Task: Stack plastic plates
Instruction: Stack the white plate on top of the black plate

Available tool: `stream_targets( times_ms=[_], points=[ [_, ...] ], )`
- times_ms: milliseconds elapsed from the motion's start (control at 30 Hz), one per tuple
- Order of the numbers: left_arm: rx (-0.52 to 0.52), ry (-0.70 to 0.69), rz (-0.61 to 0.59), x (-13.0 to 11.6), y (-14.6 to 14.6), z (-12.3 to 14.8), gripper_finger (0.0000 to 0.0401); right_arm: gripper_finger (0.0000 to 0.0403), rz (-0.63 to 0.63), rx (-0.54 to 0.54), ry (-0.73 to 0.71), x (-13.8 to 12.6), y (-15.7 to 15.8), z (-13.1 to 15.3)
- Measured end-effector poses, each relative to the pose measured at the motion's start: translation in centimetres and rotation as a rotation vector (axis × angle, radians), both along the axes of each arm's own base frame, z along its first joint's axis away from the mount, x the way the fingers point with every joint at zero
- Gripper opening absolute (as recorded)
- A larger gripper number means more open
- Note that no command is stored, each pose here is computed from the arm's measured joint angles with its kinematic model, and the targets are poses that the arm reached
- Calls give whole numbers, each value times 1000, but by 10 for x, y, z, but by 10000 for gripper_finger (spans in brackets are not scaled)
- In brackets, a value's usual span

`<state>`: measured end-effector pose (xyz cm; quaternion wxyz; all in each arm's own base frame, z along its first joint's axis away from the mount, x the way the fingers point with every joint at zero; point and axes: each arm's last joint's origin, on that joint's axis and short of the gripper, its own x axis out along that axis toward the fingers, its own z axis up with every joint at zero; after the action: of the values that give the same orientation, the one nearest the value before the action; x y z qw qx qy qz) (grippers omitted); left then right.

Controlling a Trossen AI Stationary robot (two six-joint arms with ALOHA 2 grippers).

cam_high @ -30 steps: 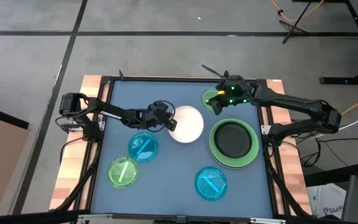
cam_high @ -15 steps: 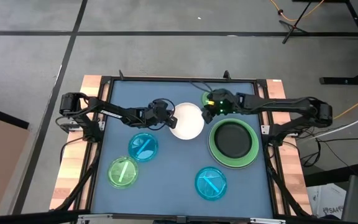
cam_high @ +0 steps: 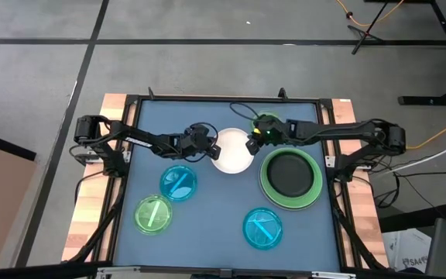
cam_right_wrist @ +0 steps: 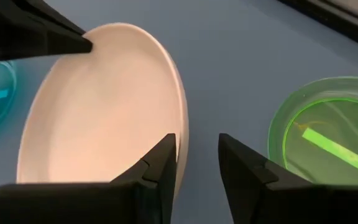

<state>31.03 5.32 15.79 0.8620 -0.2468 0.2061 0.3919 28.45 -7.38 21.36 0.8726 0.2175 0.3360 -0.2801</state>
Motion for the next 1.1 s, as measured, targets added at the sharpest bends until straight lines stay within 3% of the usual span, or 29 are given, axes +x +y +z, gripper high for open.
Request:
stream_targets(
  times_ms=[400, 767, 1100],
  points=[
    [-2, -8, -5, 1, 0, 0, 3, 107, 36, 41, 12, 3, 1, -7],
    [-11, -13, -14, 1, -1, 1, 5, 13, 34, 40, 12, 3, 1, -6],
    [-46, -18, -59, 2, -2, 0, 43, 5, 40, 35, 21, 3, 0, -7]
  ],
)
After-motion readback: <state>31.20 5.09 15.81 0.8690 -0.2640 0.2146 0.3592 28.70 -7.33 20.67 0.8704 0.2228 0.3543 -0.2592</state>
